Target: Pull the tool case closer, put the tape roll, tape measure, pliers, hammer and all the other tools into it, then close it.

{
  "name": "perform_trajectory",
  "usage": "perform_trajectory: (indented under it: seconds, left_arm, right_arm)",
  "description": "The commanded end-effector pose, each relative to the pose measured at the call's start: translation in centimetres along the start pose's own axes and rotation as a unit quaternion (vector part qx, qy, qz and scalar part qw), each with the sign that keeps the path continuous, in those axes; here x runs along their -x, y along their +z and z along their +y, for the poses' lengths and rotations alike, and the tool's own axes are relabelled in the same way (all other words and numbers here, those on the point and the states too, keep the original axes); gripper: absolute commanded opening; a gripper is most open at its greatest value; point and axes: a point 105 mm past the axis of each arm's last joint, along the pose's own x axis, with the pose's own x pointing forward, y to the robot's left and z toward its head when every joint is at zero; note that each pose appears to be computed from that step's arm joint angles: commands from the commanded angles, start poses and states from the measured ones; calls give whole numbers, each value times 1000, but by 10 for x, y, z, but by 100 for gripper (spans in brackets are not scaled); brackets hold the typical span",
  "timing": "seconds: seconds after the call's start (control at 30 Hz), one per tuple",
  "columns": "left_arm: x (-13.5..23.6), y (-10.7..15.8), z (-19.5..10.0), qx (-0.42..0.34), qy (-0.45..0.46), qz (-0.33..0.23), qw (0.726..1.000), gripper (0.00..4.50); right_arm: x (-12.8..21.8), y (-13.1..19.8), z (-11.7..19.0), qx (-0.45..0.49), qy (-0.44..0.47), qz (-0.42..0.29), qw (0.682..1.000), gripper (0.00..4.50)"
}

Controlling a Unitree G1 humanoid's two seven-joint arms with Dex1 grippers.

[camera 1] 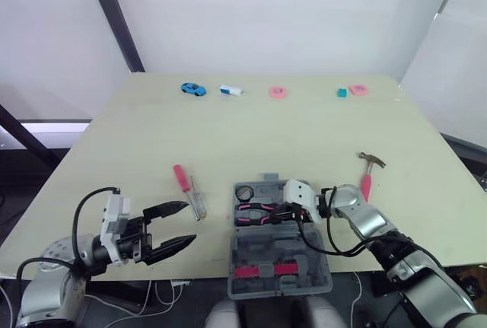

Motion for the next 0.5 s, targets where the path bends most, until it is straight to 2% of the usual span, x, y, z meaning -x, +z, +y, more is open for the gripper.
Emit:
perform_trajectory:
  seconds: [0.03,0.17,0.33,0.47,0.5]
  left_arm:
    - [-3,4,0,-13,5,1,1000,450]
    - [-6,3,8,-20,47,2,999,450]
    - [-8,0,22,-7,127,4,992,450]
    - [-5,-3,24,5,166,-3,986,450]
    - [-3,-6,23,8,174,0,985,450]
  right_arm:
    - [-6,-59,23,-81,20,95,992,3]
    - [3,-11,0,-56,-41,-34,997,3]
    - [47,31,-14,-30,-132,-178,975,3]
    - [91,17,-10,-63,-177,-182,965,3]
    - [104,11,-9,-65,-198,-177,962,27]
